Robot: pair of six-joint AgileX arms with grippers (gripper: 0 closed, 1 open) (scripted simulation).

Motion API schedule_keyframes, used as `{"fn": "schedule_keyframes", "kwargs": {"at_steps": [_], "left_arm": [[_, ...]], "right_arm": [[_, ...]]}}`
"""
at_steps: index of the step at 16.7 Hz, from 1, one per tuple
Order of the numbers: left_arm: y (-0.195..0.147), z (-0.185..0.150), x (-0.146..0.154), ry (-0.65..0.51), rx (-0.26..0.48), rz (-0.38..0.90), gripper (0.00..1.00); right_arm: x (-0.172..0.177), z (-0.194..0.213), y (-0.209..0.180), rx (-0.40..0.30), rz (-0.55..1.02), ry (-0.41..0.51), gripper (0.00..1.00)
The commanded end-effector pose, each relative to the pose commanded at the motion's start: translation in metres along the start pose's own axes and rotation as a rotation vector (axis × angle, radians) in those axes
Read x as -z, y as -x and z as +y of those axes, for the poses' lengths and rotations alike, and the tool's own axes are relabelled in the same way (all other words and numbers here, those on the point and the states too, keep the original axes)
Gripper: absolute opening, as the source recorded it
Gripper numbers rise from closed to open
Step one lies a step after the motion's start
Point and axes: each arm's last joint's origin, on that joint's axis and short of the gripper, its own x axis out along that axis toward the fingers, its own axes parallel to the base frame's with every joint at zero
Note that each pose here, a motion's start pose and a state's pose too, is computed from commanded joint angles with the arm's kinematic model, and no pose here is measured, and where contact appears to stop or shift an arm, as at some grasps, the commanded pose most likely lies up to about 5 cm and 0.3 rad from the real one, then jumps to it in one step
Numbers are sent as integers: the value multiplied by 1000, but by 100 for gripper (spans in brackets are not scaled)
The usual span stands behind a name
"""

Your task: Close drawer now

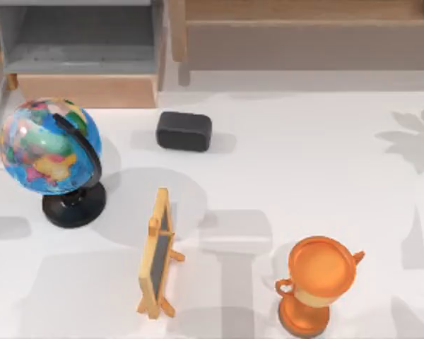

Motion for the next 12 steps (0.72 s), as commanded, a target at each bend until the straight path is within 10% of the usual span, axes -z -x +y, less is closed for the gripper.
{"fn": "schedule_keyframes", "kwargs": {"at_steps": [12], "left_arm": [[-29, 0, -1, 7, 6, 3, 0]], "right_arm": [[0, 0, 0, 0, 0, 0, 100]]}}
